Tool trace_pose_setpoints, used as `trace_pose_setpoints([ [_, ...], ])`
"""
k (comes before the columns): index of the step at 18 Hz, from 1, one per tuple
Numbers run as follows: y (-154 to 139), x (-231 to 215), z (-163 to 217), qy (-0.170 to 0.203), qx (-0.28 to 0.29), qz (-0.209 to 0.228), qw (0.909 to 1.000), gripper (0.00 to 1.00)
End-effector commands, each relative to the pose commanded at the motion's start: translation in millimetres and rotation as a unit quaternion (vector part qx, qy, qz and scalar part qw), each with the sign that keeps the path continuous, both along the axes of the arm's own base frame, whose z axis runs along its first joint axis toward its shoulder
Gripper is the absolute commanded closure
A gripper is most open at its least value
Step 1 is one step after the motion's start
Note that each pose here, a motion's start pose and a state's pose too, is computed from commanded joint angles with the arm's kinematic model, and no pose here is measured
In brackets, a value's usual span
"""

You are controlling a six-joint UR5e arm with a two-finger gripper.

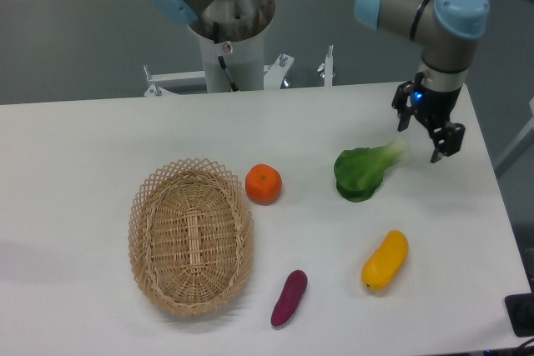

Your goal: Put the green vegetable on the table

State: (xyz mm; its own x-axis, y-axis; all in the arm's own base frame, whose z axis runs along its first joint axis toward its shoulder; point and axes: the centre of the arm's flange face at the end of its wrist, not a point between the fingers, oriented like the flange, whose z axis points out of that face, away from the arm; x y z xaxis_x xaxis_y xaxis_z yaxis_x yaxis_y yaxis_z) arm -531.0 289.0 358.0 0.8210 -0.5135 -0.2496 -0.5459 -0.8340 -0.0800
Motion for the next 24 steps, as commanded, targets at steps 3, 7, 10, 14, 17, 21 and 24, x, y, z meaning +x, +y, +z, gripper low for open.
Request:
trace_pose_setpoints([
  [3,22.0,-2.5,34.3,0.013,0.018,0.045,0.9987,0.00],
  [7,52.0,-2.5,47.1,0.012,0.037,0.090,0.9952,0.00],
  [10,65.7,-1.5,46.4,0.010,0.041,0.097,0.9944,0.00],
  [14,66.9,-1.5,46.5,0.010,0.042,0.096,0.9945,0.00],
  [17,66.9,-1.6,46.7,0.011,0.042,0.096,0.9945,0.00],
  [21,67.1,-1.6,46.7,0.011,0.043,0.096,0.9945,0.00],
  [24,66.9,-1.1,45.1,0.009,0.042,0.096,0.9945,0.00],
])
